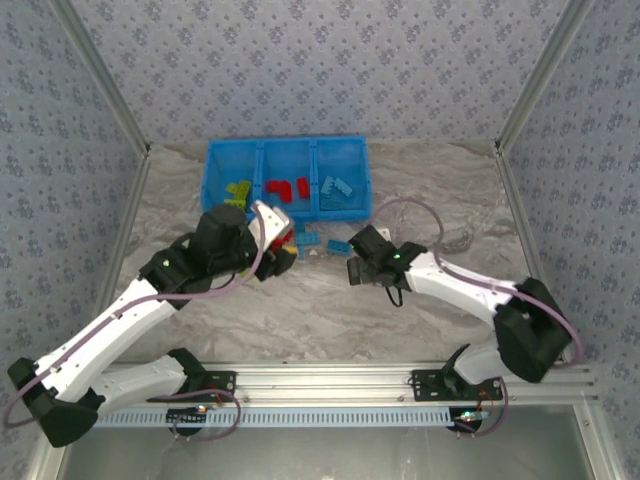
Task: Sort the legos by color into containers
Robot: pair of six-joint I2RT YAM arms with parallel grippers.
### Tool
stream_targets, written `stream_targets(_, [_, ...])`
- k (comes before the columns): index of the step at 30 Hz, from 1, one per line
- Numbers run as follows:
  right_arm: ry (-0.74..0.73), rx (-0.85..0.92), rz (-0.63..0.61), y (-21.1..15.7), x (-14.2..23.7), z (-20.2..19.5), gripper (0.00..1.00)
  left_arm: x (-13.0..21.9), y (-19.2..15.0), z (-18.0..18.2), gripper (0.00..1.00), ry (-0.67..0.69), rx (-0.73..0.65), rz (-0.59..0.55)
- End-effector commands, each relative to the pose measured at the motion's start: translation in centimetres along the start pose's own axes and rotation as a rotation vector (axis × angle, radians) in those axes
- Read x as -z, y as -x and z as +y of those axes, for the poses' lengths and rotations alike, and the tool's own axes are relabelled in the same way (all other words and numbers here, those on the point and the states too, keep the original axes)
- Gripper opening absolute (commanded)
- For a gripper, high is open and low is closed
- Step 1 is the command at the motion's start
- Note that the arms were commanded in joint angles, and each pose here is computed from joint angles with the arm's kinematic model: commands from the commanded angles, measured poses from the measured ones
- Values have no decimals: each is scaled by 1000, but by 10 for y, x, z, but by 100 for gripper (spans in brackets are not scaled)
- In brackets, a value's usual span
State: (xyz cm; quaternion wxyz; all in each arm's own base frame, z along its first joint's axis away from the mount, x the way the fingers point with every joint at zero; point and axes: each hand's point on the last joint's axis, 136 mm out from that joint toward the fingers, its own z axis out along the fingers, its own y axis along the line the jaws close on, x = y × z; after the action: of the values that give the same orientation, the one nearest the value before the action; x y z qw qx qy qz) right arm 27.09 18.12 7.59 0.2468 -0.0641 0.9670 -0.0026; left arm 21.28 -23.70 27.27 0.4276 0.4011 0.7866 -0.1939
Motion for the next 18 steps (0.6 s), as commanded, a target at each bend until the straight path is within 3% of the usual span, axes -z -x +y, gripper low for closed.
stream_targets(1, [-24, -14, -13, 15, -12, 8, 87, 6, -39, -26, 61, -123, -104, 118])
stream_targets(6, [-34, -8, 15, 14, -39, 19, 67, 8, -55, -36, 76, -164, -74, 113])
stream_targets(9, [-23, 3, 18, 16, -50, 26, 61, 8, -56, -37, 84, -160, -55, 76])
stream_targets(18, [12, -2, 29, 18, -69, 37, 46, 6, -59, -34, 92, -142, -41, 59])
